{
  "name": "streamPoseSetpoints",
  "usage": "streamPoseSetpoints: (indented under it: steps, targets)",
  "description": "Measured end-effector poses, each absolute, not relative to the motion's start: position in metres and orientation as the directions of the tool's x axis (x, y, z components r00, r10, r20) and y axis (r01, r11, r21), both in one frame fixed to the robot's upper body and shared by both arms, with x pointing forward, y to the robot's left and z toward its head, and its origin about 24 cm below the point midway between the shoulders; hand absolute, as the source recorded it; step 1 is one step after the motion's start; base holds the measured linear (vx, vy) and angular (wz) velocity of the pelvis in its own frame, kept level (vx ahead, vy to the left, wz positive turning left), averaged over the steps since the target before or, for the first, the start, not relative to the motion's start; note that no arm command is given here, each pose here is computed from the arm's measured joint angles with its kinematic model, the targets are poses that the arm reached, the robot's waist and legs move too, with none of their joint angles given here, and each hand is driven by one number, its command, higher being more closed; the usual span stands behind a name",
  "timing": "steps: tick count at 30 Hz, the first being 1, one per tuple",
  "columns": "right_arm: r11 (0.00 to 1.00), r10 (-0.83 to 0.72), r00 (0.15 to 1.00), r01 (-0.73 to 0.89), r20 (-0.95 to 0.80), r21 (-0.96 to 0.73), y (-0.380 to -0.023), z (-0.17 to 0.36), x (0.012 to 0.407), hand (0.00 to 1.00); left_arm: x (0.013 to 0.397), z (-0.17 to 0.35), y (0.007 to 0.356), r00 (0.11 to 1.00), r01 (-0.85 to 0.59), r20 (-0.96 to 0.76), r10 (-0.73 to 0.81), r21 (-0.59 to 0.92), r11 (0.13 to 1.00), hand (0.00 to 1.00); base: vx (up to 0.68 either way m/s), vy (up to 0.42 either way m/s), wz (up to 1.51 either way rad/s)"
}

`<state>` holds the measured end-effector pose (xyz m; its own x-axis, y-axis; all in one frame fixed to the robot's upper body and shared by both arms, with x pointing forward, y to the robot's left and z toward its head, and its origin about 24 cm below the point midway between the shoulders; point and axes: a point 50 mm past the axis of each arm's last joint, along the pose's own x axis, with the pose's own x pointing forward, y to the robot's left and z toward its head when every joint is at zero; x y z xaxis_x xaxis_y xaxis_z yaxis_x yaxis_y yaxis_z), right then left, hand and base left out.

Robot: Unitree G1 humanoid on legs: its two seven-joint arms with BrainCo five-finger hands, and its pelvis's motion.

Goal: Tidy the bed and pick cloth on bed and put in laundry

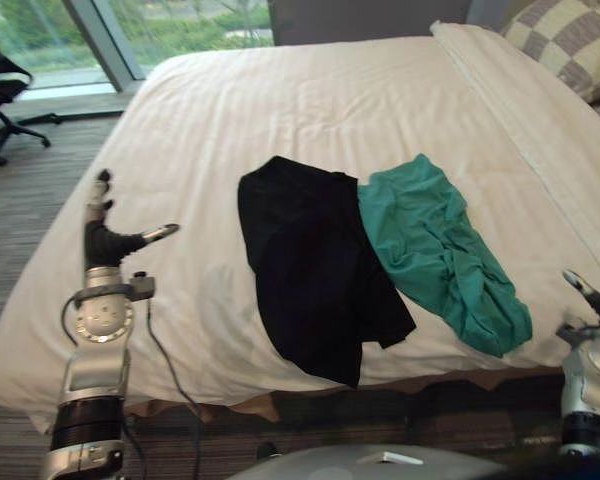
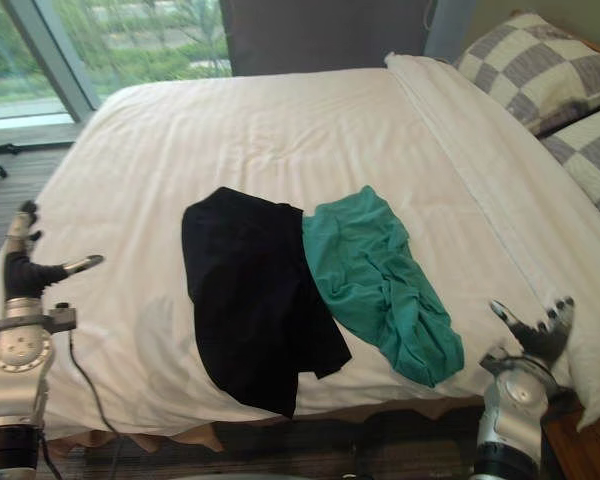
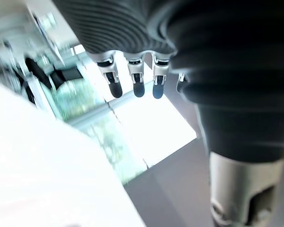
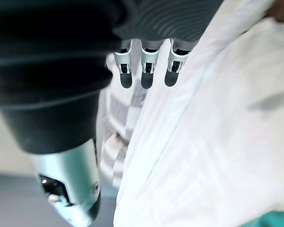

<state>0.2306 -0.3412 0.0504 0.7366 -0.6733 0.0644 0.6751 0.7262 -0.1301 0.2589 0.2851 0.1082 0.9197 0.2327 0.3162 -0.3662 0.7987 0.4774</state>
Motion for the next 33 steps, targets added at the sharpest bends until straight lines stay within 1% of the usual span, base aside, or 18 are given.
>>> streamPoseSetpoints:
  steps: [2, 3, 5, 8, 12, 14, 16, 17, 24, 26, 29, 30, 33]
  targets:
    - [0.777, -0.596, 0.791, 0.611, 0.136, -0.152, -0.325, 0.068, 0.248, 0.0, 0.275, 0.108, 0.266, 0.943, -0.29, 0.3, 0.145, 0.524, 0.801, 0.0, -0.03, 0.008, -0.28]
    - [0.786, -0.578, 0.802, 0.596, 0.148, -0.161, -0.322, 0.071, 0.252, 0.0, 0.277, 0.109, 0.264, 0.944, -0.283, 0.3, 0.134, 0.534, 0.797, 0.0, -0.02, 0.007, -0.3]
    - [0.827, -0.484, 0.847, 0.525, 0.218, -0.204, -0.305, 0.088, 0.265, 0.0, 0.29, 0.115, 0.248, 0.948, -0.249, 0.309, 0.081, 0.556, 0.793, 0.0, -0.01, 0.001, -0.2]
    - [0.85, -0.415, 0.869, 0.476, 0.27, -0.224, -0.29, 0.102, 0.276, 0.0, 0.308, 0.12, 0.237, 0.951, -0.228, 0.304, 0.051, 0.582, 0.781, 0.0, 0.01, 0.005, -0.24]
    - [0.864, -0.371, 0.862, 0.457, 0.347, -0.212, -0.279, 0.121, 0.278, 0.0, 0.328, 0.133, 0.229, 0.949, -0.23, 0.313, 0.03, 0.627, 0.744, 0.0, 0.0, 0.008, -0.21]
    - [0.874, -0.341, 0.858, 0.44, 0.384, -0.207, -0.272, 0.13, 0.278, 0.0, 0.341, 0.137, 0.224, 0.955, -0.224, 0.295, 0.023, 0.669, 0.708, 0.0, -0.01, 0.031, -0.23]
    - [0.878, -0.327, 0.855, 0.432, 0.403, -0.205, -0.269, 0.134, 0.278, 0.0, 0.346, 0.139, 0.225, 0.958, -0.226, 0.284, 0.033, 0.679, 0.698, 0.0, -0.01, 0.021, -0.16]
    - [0.882, -0.317, 0.852, 0.427, 0.416, -0.202, -0.266, 0.137, 0.279, 0.0, 0.351, 0.14, 0.226, 0.961, -0.226, 0.272, 0.041, 0.698, 0.68, 0.0, -0.01, 0.011, -0.15]
    - [0.897, -0.284, 0.841, 0.402, 0.46, -0.181, -0.254, 0.149, 0.283, 0.0, 0.366, 0.116, 0.229, 0.99, -0.138, 0.102, 0.095, 0.81, 0.57, 0.0, 0.01, -0.004, -0.14]
    - [0.898, -0.286, 0.841, 0.403, 0.459, -0.178, -0.254, 0.148, 0.283, 0.0, 0.369, 0.116, 0.227, 0.991, -0.13, 0.094, 0.092, 0.821, 0.557, 0.0, 0.0, -0.001, -0.02]
    - [0.909, -0.294, 0.841, 0.393, 0.455, -0.138, -0.246, 0.146, 0.285, 0.0, 0.372, 0.114, 0.224, 0.992, -0.119, 0.071, 0.106, 0.817, 0.564, 0.0, 0.0, 0.0, -0.01]
    - [0.911, -0.294, 0.841, 0.391, 0.455, -0.133, -0.245, 0.147, 0.286, 0.0, 0.373, 0.114, 0.224, 0.992, -0.116, 0.068, 0.105, 0.816, 0.566, 1.0, 0.0, 0.0, 0.0]
    - [0.916, -0.292, 0.833, 0.385, 0.47, -0.114, -0.242, 0.153, 0.29, 0.0, 0.371, 0.109, 0.216, 0.995, -0.088, 0.046, 0.086, 0.808, 0.583, 1.0, 0.0, 0.0, 0.0]
